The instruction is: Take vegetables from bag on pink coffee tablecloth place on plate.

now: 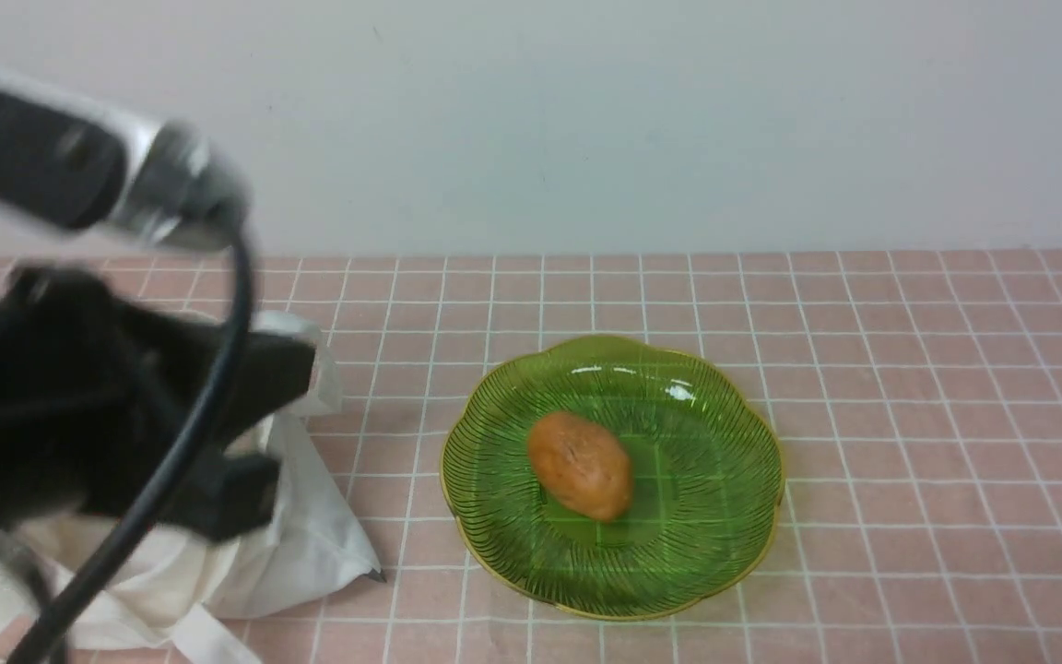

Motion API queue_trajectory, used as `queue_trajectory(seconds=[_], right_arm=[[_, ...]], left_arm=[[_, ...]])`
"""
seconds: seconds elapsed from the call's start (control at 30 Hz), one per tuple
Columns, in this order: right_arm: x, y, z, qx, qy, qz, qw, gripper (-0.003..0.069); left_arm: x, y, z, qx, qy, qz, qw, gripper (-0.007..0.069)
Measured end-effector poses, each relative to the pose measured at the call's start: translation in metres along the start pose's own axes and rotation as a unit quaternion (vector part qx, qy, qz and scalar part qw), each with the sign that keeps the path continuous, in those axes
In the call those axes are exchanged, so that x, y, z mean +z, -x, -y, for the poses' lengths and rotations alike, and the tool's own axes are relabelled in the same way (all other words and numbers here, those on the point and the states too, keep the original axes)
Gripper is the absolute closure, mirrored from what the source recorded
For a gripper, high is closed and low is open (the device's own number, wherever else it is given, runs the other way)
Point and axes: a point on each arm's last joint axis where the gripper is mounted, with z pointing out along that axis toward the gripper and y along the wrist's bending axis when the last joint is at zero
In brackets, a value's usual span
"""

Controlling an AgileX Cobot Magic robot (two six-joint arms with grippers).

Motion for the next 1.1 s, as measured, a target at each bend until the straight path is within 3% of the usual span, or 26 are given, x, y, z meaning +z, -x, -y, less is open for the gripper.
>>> queue_trajectory(seconds=[0.27,0.67,1.1], right_arm=[[0.0,0.0,0.0,0.0,0.0,0.0,1.0,0.0673],[0.0,0.0,0.0,0.0,0.0,0.0,1.0,0.0673],[0.0,0.0,0.0,0.0,0.0,0.0,1.0,0.0673]], left_arm=[[-0.043,-0.013,0.0,0.024,-0.008,0.06,0.998,0.063],[-0.093,-0.038,-0.014,0.099,0.061,0.151,0.982,0.063],[-0.021,-0.19,-0.061,-0.018,0.242,0.194,0.951,0.063]])
